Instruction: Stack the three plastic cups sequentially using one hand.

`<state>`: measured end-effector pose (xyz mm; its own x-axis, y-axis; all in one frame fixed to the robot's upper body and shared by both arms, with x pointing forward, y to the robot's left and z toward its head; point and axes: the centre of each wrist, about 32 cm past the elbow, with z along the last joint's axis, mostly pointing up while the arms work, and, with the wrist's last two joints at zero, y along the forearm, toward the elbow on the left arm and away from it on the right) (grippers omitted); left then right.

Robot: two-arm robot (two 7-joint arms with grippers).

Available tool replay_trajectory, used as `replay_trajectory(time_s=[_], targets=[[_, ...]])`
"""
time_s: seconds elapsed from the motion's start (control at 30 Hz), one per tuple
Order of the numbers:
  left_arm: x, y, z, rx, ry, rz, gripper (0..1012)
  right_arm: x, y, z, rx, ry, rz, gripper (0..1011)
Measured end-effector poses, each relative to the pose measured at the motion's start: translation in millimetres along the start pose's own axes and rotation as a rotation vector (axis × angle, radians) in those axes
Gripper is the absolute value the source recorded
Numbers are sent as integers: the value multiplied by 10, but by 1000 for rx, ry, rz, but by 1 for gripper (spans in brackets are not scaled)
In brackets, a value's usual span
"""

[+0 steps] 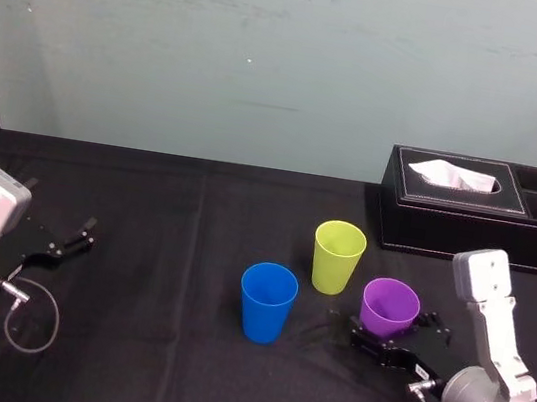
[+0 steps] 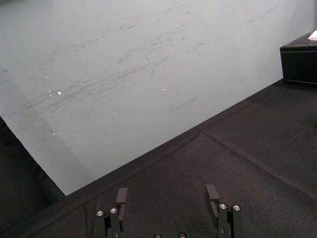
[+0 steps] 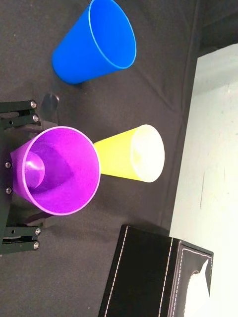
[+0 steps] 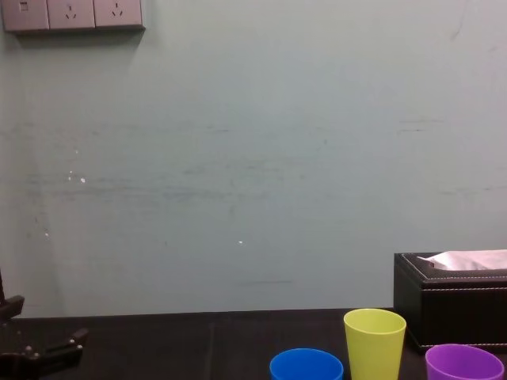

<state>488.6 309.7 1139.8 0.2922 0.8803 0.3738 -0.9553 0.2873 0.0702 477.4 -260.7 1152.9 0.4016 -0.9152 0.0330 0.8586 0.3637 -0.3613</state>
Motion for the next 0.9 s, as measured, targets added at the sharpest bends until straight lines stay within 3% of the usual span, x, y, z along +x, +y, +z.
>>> replay_trajectory(time_s=[0.9], targets=[[0,0,0,0,0,0,1000,-4,50,-6,3,-9,-8,1003]])
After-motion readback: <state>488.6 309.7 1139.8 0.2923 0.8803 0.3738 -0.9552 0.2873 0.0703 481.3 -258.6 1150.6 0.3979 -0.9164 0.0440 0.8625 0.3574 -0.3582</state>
